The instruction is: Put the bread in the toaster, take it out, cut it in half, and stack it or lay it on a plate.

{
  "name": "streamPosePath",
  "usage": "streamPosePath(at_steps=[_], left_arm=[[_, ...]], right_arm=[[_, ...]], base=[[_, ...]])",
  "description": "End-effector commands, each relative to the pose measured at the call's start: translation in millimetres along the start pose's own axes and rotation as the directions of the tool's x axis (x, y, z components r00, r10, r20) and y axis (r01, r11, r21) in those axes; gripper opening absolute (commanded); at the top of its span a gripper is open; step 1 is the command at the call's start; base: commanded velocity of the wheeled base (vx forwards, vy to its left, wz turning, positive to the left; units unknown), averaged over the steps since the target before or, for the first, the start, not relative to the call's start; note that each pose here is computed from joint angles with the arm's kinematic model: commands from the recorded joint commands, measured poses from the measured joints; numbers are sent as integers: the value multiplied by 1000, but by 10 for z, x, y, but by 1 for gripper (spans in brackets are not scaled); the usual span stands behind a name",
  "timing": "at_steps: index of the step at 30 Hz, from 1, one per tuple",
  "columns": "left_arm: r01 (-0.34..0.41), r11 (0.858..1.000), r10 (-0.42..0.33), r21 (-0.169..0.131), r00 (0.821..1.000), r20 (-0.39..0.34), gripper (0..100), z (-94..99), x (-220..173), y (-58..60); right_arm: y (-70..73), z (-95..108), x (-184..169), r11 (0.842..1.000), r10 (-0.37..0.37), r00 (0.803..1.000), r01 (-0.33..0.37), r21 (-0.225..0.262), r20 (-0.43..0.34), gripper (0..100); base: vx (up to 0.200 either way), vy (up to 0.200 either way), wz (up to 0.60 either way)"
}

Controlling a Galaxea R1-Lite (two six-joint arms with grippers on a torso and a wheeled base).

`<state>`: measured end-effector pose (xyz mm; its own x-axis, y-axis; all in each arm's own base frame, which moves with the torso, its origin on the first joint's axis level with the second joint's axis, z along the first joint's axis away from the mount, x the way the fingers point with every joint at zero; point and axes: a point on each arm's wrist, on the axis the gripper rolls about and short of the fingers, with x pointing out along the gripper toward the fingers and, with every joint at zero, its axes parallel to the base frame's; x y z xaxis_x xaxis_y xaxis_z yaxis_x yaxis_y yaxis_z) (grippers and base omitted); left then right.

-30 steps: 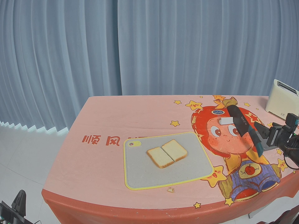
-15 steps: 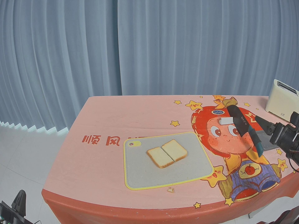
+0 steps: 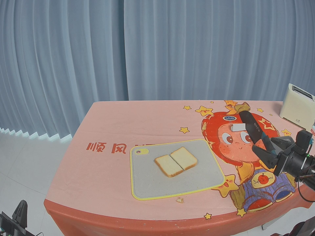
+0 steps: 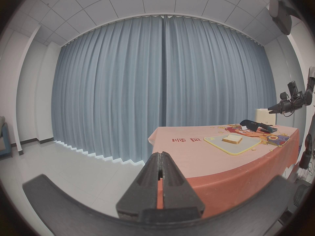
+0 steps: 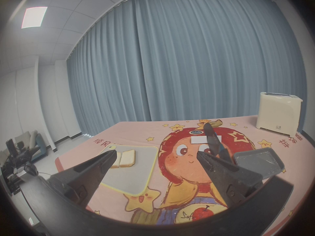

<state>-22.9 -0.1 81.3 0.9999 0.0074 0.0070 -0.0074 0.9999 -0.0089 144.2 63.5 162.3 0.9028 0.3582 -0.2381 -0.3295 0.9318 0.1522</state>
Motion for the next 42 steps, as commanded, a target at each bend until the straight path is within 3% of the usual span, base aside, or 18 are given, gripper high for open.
streamPosePath(at_steps=[1, 10, 15, 19, 26, 32, 42], left_arm=[[0, 1000, 0, 0, 1000, -1, 0, -52, 0, 1], [0, 1000, 0, -2, 1000, -1, 0, -52, 0, 1], [-2, 1000, 2, -3, 1000, -1, 0, -52, 0, 0], [-2, 1000, 2, 0, 1000, -1, 0, -52, 0, 0], [-2, 1000, 2, 0, 1000, -1, 0, -52, 0, 0], [1, 1000, -1, 1, 1000, -1, 0, -52, 0, 0], [-2, 1000, 2, 0, 1000, -1, 0, -52, 0, 0]], right_arm=[[72, -31, 14, 999, 46, 999, -47, -23, -20, 100], [90, -8, 215, 997, 75, 995, -77, -25, -58, 100], [-32, -151, 477, 1000, 17, 987, -19, -12, -163, 100], [-130, -126, 576, 1000, -18, 993, 19, 10, -120, 100], [-114, -86, 582, 1000, -20, 998, 20, 4, -59, 100], [-56, -82, 572, 1000, 3, 998, -3, 0, -57, 100], [17, -197, 565, 999, -51, 994, 49, -22, -93, 100]], base=[[0, 0, 0], [0, 0, 0], [0, 0, 0], [-100, 0, 0], [-114, 0, 0], [0, 0, 0], [0, 180, 0]])
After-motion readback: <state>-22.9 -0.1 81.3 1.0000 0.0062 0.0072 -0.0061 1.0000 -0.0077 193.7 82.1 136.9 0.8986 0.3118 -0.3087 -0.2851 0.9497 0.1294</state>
